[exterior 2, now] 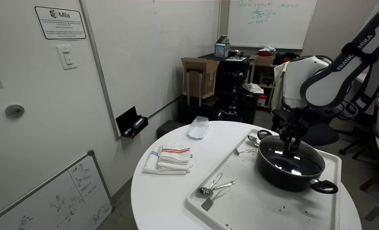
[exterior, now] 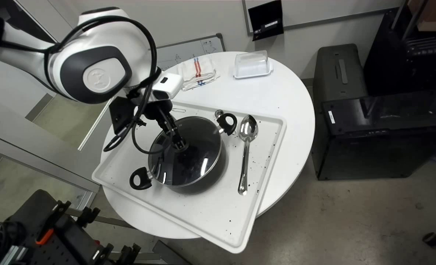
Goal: Put the glass lid on the black pot
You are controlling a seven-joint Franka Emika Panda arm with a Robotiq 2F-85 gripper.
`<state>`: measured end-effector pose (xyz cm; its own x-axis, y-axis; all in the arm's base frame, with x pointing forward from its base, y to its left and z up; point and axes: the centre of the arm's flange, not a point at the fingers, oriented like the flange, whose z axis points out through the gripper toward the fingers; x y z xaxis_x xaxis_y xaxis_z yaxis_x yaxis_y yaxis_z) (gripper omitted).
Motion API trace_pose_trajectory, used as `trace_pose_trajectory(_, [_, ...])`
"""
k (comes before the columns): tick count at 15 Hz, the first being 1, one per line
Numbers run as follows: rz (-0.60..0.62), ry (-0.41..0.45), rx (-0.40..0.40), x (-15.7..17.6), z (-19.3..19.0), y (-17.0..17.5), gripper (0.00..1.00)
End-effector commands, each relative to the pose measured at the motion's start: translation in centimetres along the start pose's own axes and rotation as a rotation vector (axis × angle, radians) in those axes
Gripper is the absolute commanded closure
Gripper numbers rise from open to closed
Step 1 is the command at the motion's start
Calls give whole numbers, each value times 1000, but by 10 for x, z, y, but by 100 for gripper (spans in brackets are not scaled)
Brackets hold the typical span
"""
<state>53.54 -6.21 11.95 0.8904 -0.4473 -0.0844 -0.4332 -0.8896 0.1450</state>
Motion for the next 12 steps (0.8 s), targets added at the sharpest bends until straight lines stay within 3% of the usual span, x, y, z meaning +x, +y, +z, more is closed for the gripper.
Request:
trace_pose_trajectory(1, [-6,23,21,4,-3,-2,75])
trace_pose_trajectory(12, [4,-2,32,0,0,-2,75])
